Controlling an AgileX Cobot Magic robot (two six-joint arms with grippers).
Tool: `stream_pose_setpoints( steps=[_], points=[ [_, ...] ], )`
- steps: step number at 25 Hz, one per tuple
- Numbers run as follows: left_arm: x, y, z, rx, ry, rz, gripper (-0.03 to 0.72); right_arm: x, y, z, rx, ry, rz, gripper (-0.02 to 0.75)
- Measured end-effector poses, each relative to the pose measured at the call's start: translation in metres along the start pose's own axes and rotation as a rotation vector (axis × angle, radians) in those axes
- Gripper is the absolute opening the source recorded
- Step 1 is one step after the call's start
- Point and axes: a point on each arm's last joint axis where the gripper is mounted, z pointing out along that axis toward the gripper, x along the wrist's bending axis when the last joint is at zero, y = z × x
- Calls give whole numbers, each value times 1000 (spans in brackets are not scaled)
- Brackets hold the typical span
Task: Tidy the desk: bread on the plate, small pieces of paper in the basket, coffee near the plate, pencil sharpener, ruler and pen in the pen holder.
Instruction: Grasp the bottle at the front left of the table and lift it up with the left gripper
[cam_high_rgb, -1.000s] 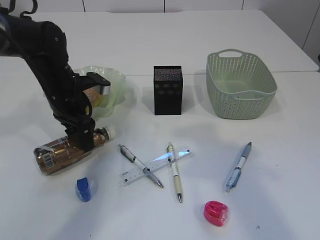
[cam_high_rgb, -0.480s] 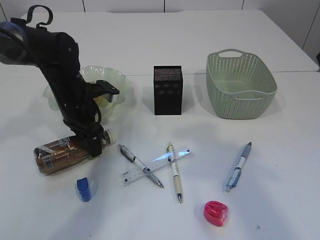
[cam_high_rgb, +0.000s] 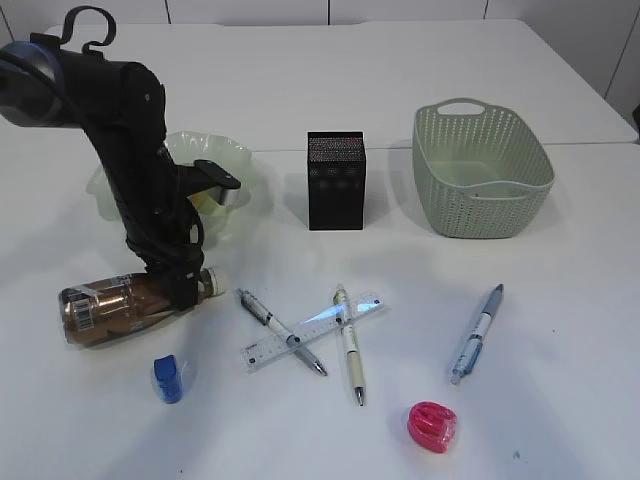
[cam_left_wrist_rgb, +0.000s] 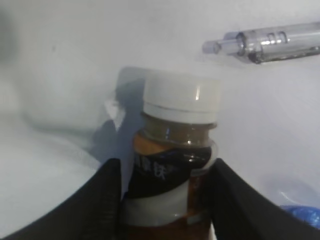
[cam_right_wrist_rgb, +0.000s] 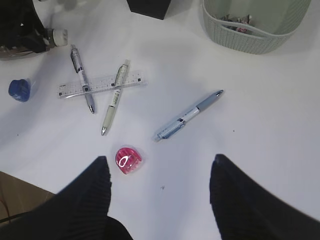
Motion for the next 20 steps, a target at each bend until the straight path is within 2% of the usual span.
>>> stream_pose_setpoints(
  steps=[6, 12, 20],
  points=[
    [0, 0, 0, 6, -3, -2, 280, 0, 0, 0, -1, 4, 1, 493],
    [-4, 1, -5, -14, -32, -17, 274, 0, 0, 0, -3, 4, 2, 493],
    [-15, 7, -57, -178, -40, -39, 274, 0, -3, 6, 9, 5, 7, 493]
  ],
)
